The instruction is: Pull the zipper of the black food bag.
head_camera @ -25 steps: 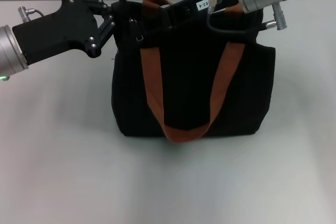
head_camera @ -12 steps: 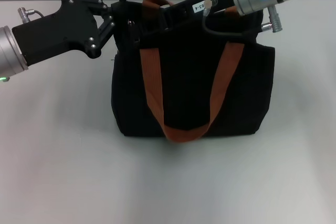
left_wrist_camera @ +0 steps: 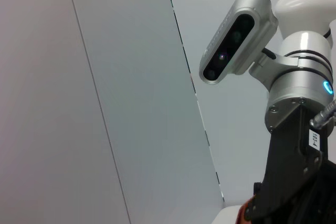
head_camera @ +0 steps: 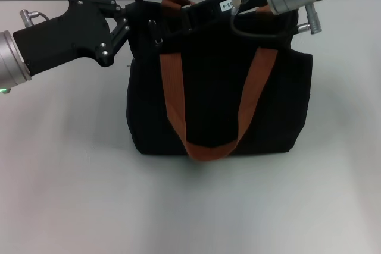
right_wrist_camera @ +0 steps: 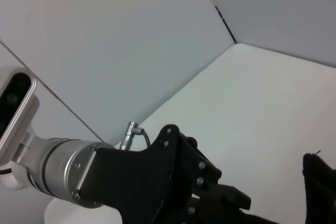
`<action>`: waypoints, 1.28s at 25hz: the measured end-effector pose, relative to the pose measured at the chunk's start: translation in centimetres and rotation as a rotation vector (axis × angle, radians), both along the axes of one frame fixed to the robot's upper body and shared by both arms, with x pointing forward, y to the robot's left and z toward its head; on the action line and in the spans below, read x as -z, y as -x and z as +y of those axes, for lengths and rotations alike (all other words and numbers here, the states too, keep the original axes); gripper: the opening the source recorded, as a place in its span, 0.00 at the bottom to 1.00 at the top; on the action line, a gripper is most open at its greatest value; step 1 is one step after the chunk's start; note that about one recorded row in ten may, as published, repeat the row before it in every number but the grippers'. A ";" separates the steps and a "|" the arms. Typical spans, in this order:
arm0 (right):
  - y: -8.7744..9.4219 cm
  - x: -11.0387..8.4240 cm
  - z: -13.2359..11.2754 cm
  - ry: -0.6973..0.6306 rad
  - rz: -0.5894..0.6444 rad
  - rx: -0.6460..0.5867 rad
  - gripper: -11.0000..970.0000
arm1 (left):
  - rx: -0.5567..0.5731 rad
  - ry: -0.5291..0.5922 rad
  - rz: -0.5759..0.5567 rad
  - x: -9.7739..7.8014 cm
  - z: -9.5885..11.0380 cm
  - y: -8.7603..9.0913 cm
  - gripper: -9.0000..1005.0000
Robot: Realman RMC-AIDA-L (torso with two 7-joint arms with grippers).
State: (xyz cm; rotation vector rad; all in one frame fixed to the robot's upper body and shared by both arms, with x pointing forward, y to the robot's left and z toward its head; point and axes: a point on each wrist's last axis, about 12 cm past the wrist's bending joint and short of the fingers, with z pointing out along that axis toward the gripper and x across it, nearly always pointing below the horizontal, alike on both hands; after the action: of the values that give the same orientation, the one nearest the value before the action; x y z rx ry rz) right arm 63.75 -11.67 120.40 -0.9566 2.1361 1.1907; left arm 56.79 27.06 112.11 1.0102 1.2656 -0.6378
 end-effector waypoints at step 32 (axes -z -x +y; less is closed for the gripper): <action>0.3 -1.9 -0.5 0.000 -0.033 -0.029 0.01 | -0.030 -0.005 0.005 0.3 0.7 0.3 0.05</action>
State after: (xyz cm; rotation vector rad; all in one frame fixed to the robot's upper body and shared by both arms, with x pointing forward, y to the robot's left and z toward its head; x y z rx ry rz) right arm 63.44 -12.20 122.28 -1.0032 2.1031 1.1807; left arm 56.48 27.78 111.78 0.9924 1.2847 -0.6150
